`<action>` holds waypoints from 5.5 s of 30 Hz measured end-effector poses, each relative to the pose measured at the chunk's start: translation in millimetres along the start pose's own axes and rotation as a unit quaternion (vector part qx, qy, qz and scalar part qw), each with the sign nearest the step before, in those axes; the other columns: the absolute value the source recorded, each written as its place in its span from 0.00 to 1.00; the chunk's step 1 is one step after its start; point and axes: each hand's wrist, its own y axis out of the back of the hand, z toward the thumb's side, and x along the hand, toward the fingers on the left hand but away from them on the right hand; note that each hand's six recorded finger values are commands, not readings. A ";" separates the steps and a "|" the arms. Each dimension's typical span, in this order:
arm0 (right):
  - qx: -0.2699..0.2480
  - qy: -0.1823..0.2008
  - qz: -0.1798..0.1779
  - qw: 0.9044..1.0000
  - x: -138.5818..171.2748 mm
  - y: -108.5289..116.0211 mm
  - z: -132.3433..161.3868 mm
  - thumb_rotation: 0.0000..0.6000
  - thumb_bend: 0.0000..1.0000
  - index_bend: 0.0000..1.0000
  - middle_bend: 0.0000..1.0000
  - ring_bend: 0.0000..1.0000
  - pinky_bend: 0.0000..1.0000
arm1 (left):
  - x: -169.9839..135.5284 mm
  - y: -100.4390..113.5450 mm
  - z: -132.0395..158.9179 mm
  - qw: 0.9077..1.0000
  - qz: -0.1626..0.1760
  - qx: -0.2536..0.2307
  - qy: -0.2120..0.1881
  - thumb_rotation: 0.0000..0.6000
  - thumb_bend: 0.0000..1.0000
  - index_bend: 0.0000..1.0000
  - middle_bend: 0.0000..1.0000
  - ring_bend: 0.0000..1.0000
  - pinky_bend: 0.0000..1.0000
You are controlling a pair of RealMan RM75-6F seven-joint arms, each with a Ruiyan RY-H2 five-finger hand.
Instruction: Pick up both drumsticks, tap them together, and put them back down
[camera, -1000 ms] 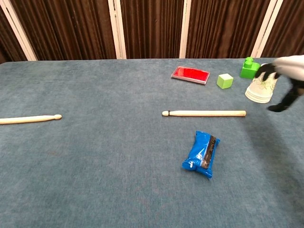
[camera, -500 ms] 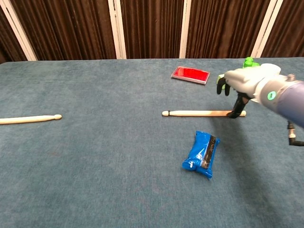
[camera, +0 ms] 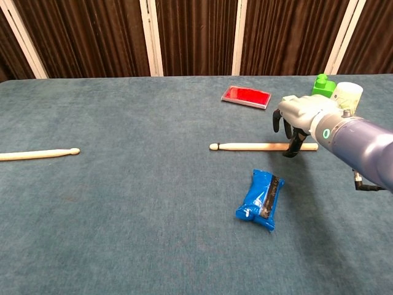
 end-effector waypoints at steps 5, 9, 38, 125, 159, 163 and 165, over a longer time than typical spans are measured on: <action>0.005 -0.002 -0.001 1.000 -3.7 0.9 -4.2 1.00 0.29 0.43 0.45 0.29 0.04 | -0.8 -2.1 2.9 1.000 -0.003 0.004 -0.004 1.00 0.24 0.10 0.00 0.00 0.00; 0.007 -0.004 0.002 1.000 -5.9 -0.2 -8.3 1.00 0.29 0.46 0.46 0.29 0.04 | -1.4 -3.3 5.1 1.000 -0.004 0.005 -0.006 1.00 0.24 0.10 0.00 0.00 0.00; 0.027 0.010 0.003 1.000 -15.8 -9.8 8.3 1.00 0.34 0.54 0.51 0.33 0.04 | 1.2 -7.4 8.4 1.000 -0.007 0.014 -0.004 1.00 0.24 0.10 0.00 0.00 0.00; -0.181 0.182 -0.206 0.944 84.5 142.1 -86.3 1.00 0.45 0.70 0.64 0.43 0.04 | 123.7 -24.1 10.4 0.989 -0.131 0.047 -0.055 1.00 0.25 0.20 0.18 0.00 0.00; -0.214 0.161 -0.249 0.931 111.1 172.4 -136.5 1.00 0.45 0.70 0.64 0.43 0.04 | 191.0 -127.9 110.3 0.972 -0.220 0.055 -0.067 1.00 0.31 0.37 0.31 0.02 0.00; -0.217 0.160 -0.250 0.930 110.9 173.4 -139.6 1.00 0.45 0.70 0.64 0.43 0.04 | 188.3 -136.6 113.3 0.970 -0.222 0.067 -0.067 1.00 0.31 0.38 0.32 0.02 0.00; -0.217 0.159 -0.251 0.930 111.4 174.3 -141.1 1.00 0.45 0.70 0.64 0.43 0.04 | 187.0 -140.5 114.0 0.970 -0.224 0.072 -0.067 1.00 0.31 0.39 0.32 0.02 0.00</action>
